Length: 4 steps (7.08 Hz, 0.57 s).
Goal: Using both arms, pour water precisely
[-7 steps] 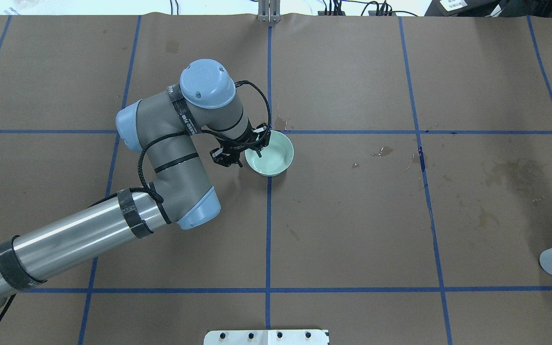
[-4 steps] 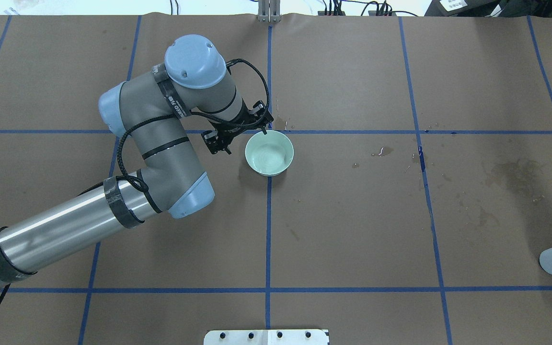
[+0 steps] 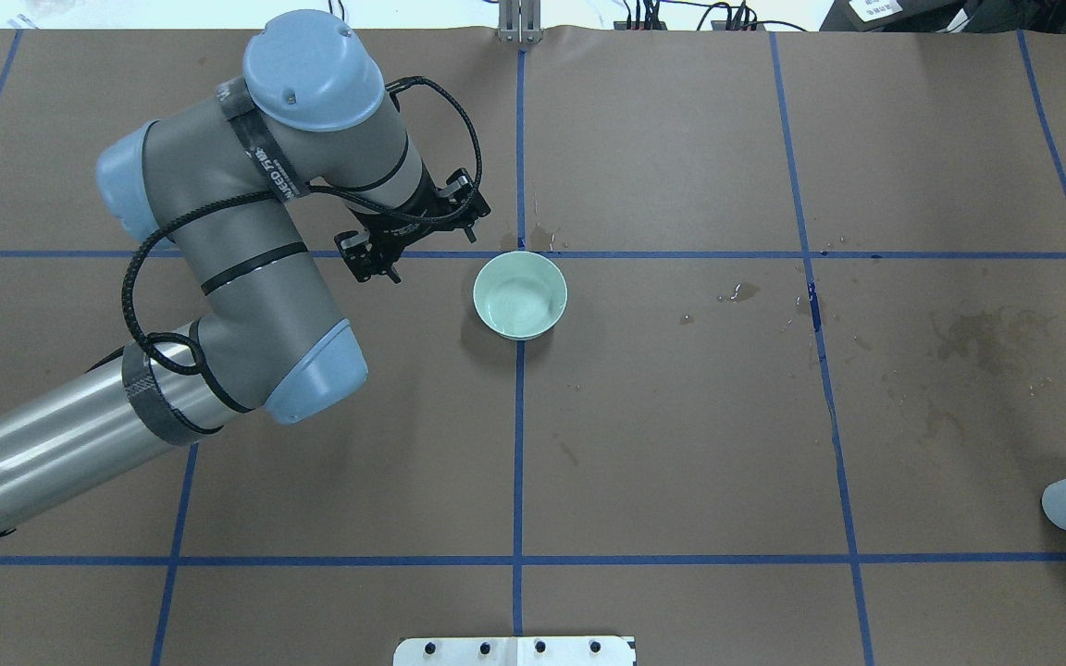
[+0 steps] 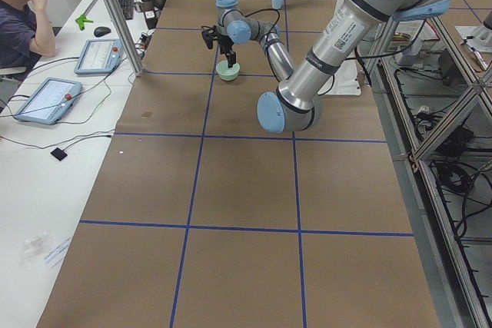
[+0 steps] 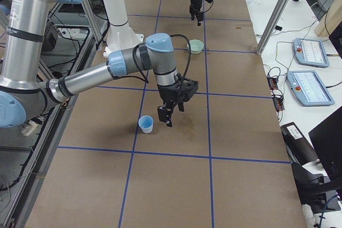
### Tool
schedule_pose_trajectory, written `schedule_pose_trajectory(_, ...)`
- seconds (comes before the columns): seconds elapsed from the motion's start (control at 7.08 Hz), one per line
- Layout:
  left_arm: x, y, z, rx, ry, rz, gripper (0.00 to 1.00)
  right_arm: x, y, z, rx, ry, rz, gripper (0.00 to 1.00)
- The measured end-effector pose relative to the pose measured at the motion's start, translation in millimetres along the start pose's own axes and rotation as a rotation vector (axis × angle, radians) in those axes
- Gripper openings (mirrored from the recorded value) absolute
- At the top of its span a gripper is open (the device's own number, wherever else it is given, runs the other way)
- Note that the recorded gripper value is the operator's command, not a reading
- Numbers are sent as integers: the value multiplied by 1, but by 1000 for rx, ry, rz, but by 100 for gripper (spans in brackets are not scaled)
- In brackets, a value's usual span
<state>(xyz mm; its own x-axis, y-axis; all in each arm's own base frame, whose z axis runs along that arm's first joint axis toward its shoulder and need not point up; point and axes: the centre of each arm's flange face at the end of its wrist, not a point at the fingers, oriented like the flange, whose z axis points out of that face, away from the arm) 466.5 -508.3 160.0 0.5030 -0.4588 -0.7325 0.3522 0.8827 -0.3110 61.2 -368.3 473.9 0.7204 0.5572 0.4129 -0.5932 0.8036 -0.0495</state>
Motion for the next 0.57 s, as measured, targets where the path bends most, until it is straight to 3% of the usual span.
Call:
schedule_pose_trajectory(0.28,-25,-1,-19,14,-14,-14,100,-48,57,-14,88,164,206,98)
schedule_pose_trajectory(0.57,-32,0,-28,18,-18,-18,100,-94,128,-11,223,315,329,96)
